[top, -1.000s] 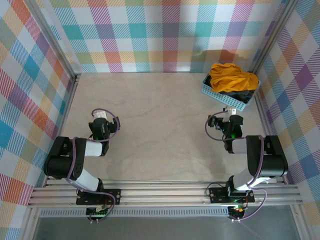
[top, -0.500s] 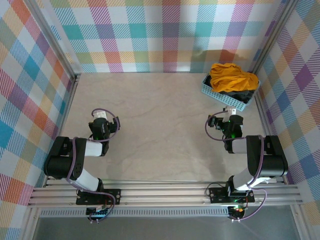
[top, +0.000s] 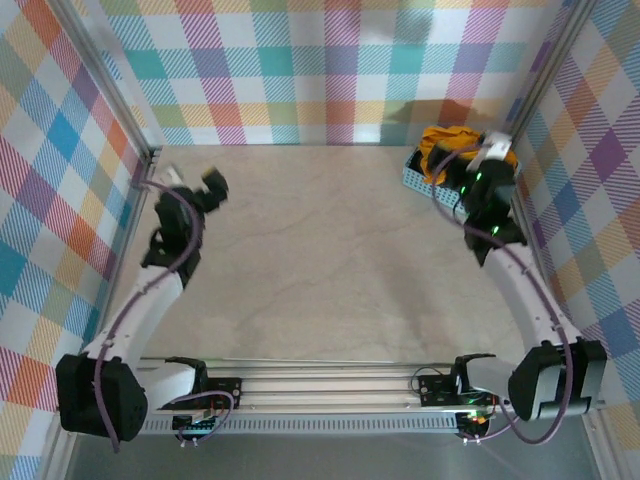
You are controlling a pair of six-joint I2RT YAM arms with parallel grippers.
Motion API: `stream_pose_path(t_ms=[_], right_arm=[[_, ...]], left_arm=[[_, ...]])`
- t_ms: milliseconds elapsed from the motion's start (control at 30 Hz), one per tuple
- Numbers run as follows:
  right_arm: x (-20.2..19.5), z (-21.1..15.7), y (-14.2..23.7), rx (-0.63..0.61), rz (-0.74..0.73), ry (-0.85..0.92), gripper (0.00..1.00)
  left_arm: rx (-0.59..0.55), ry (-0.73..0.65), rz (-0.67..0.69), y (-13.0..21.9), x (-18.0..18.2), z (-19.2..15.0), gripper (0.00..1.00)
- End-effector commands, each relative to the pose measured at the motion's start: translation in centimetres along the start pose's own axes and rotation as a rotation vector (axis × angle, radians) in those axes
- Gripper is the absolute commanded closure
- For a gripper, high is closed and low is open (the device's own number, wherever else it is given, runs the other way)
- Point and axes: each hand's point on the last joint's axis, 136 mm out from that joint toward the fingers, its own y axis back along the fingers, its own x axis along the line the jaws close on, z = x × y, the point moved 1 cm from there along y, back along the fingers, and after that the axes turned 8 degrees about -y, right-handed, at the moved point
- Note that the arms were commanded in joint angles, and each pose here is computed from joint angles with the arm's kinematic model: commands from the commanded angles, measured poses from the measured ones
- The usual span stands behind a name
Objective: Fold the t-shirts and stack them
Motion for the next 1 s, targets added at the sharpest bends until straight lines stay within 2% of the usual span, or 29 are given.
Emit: stream_pose_path(t_ms=[0,33,100,167,300,367,500,600,667,767,800,867,967], right_arm=[[-4.8,-3.6,-3.3,0.291,-0.283,-0.269,0.07],[-5.6,-3.3,-4.8,0.324,-0.354,-0.320,0.12],[-6.4,-3.5,-7.7,0.365,-0.395,-0.396,0.20],[-7.7,-4.0,-10.6,0.374,-0.438,-0.466,0.21],[-10.0,-5.5,-14.9,0.415,-0.480,-0.610,0.22],[-11.1,-7.0,-16.2,0.445,-0.519,-0.650,0.23],[-12.0,-9.0,-18.1,0.465,-0.508,-0.658,0.30],[-12.4,-9.8,-19.0,0.493,-0.501,-0.649,0.41],[-12.8,-9.9,-19.3,0.486,-0.494,-0.632,0.54],[-11.9,-8.7,-19.8,0.458,-0.409,-0.582,0.93],[-11.3,-8.0,-19.6,0.442,-0.380,-0.568,1.00],[-9.7,-6.2,-18.7,0.376,-0.323,-0.518,1.00],[-5.3,-2.6,-16.1,0.252,-0.222,-0.386,1.00]], left_arm=[[0.323,0.272,-0.068,0.0,-1.5,-2.6,0.00],[0.357,0.272,-0.143,-0.3,-3.9,-2.1,0.00],[0.451,0.247,-0.251,-0.1,-7.9,-2.2,0.00],[0.505,0.212,-0.357,0.5,-11.7,-1.9,0.00],[0.555,0.161,-0.434,2.5,-14.9,-2.2,0.01],[0.570,0.151,-0.439,3.4,-15.1,-2.8,0.01],[0.580,0.153,-0.425,4.6,-14.3,-3.9,0.01],[0.588,0.156,-0.417,5.4,-13.5,-4.6,0.02],[0.586,0.156,-0.415,5.8,-13.2,-4.7,0.03],[0.577,0.155,-0.413,6.3,-12.8,-4.7,0.06],[0.576,0.155,-0.411,6.4,-12.6,-4.7,0.07],[0.576,0.153,-0.410,6.6,-12.4,-4.9,0.08],[0.577,0.149,-0.403,6.6,-12.2,-5.2,0.08]])
